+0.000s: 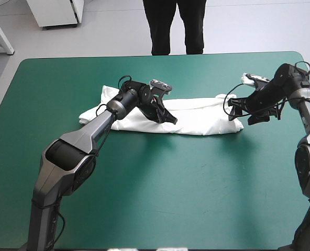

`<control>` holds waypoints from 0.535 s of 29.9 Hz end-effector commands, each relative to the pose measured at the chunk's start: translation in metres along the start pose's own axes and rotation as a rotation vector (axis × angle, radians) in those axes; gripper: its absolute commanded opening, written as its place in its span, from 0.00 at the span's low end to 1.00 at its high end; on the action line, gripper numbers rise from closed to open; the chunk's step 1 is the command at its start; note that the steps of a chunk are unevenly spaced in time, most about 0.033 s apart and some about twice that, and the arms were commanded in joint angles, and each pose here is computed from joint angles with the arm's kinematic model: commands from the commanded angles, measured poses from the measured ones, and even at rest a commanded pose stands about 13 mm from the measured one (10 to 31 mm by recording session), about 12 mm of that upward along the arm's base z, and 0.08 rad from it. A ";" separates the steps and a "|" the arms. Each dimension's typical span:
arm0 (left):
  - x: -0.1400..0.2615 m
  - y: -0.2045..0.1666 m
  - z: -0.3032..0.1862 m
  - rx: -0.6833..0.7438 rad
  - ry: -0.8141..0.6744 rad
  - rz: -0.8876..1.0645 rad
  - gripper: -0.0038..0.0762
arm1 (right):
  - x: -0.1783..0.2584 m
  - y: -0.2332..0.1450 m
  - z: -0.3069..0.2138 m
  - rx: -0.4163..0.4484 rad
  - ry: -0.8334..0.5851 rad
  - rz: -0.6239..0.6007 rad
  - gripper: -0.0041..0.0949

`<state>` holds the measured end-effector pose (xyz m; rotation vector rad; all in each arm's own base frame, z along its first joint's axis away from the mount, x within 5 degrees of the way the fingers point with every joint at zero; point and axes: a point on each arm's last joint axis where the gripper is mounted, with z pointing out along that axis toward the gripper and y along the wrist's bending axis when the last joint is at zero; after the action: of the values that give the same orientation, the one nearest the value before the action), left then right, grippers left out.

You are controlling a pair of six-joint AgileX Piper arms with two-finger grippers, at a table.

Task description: Fold the cloth

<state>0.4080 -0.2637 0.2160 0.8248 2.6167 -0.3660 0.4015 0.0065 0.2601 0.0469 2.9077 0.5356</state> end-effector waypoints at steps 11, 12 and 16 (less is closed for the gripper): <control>-0.008 -0.009 -0.027 0.025 -0.052 -0.002 0.04 | -0.012 -0.001 0.027 -0.125 -0.001 -0.001 0.70; -0.008 -0.009 -0.027 0.025 -0.052 -0.002 0.04 | -0.012 0.001 0.029 -0.159 0.001 -0.002 0.68; -0.008 -0.009 -0.027 0.025 -0.056 -0.002 0.04 | -0.013 0.007 0.038 -0.205 0.016 0.000 0.54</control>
<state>0.4078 -0.2638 0.2160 0.8241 2.6183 -0.3688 0.4209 0.0146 0.2135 0.0568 2.9160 0.7617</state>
